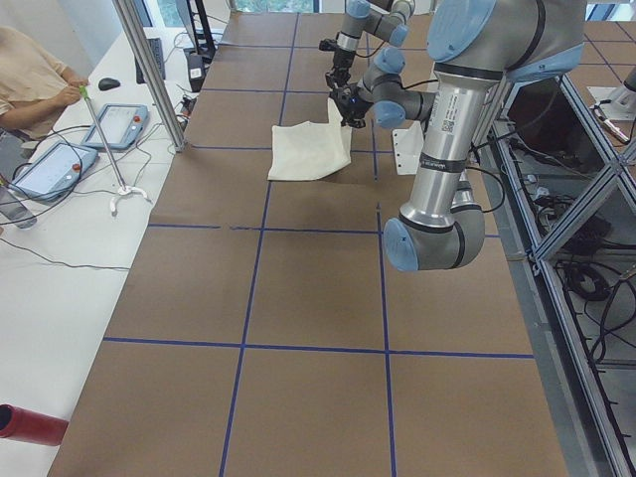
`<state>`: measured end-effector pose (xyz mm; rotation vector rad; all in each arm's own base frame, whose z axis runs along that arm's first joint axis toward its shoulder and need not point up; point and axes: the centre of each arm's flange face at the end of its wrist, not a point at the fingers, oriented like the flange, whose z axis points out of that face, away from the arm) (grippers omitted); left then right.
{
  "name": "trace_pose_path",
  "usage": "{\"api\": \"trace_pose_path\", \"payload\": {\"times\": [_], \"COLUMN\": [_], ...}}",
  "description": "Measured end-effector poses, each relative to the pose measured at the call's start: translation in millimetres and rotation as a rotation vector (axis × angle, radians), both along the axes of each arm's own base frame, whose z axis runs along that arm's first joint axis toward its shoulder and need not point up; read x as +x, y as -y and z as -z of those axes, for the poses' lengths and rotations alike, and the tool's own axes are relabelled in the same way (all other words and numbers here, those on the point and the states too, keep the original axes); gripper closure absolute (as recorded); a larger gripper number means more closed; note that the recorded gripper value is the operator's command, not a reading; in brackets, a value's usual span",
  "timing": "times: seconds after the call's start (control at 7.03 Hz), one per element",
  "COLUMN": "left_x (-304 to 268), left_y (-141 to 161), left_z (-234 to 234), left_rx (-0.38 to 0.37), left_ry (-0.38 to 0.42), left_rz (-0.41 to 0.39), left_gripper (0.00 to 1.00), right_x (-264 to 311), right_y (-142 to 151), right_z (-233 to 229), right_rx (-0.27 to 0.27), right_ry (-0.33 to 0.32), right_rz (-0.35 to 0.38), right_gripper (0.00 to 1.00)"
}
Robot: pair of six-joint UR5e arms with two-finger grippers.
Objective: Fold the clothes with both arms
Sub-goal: 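Grasp the near edge with both grippers and fold it toward the far edge, then release the folded edge and lift both grippers away from the bundle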
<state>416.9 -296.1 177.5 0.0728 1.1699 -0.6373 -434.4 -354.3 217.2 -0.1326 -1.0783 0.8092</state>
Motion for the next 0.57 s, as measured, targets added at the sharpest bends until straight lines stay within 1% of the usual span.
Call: {"api": "trace_pose_path", "payload": {"times": [0.14,0.28,0.57], "left_x": [8.1,16.9,38.5], "left_y": [13.6,30.8,74.2], "left_z": [-11.4,-20.7,-40.3], "left_rx": [0.018,0.029,0.046], "left_ry": [0.043,0.069,0.081], "left_rz": [0.004,0.020,0.066], "left_gripper": [1.00,1.00,1.00], "right_x": [-1.5,-8.0,-30.1], "right_y": [16.1,30.1,58.6], "right_z": [1.5,-0.7,0.5], "right_rx": [-0.007,-0.014,-0.023], "right_ry": [-0.004,-0.018,-0.046], "right_rz": [-0.018,-0.029,-0.044], "right_gripper": [1.00,1.00,1.00]}}
